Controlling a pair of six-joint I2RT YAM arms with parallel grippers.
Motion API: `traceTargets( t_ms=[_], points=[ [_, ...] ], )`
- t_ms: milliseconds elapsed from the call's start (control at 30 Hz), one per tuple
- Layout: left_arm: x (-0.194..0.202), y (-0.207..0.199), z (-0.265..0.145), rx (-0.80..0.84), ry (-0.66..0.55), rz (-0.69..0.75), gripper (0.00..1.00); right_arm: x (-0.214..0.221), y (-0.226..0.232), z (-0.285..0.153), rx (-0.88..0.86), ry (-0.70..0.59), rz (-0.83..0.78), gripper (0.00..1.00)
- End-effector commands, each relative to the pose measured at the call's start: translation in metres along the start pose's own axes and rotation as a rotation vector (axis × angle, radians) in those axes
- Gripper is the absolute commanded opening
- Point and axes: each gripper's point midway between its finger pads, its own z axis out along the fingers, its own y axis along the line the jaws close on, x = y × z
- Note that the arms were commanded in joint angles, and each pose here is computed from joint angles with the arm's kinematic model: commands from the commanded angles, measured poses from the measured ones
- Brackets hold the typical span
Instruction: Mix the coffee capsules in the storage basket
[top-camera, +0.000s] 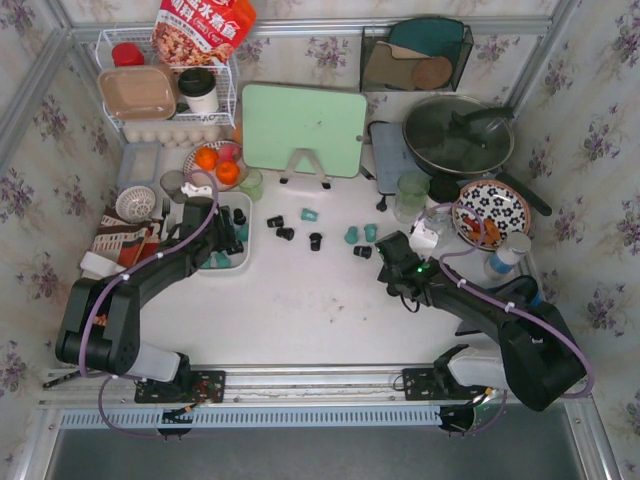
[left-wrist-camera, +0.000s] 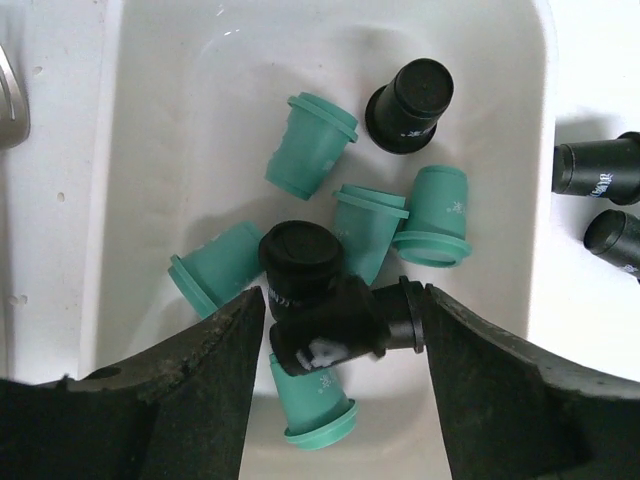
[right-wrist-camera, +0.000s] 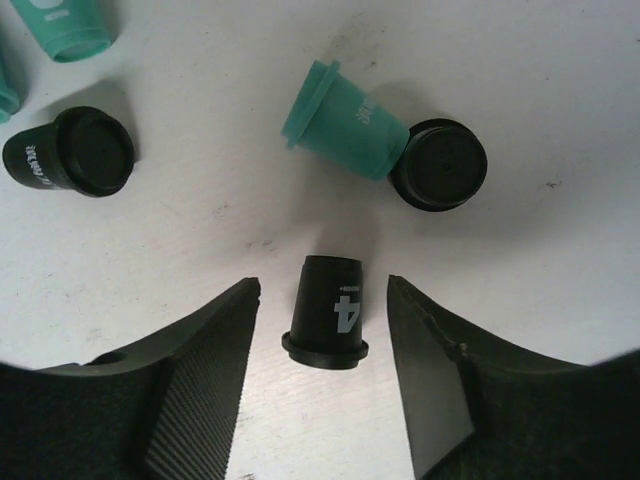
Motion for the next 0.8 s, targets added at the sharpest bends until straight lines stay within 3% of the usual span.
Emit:
traceTargets(
  t_ms=[0,133,767],
  points=[
    [-0.005,0.001,-0.002,-0.01,-0.016,-0.026,0.7,0.0,-0.001,0.005,-0.015,0.016,0.003,0.5],
    [-0.008,0.0,-0.006,-0.007,-0.026,-0.04,0.75,0.002,-0.004,0.013,-0.028,0.049,0.022,0.44],
    [-0.043,-0.032,-0.052,0.085,-0.162,-0.019,0.75,0.016,0.007,0.019,-0.03,0.152,0.013,0.46]
  ],
)
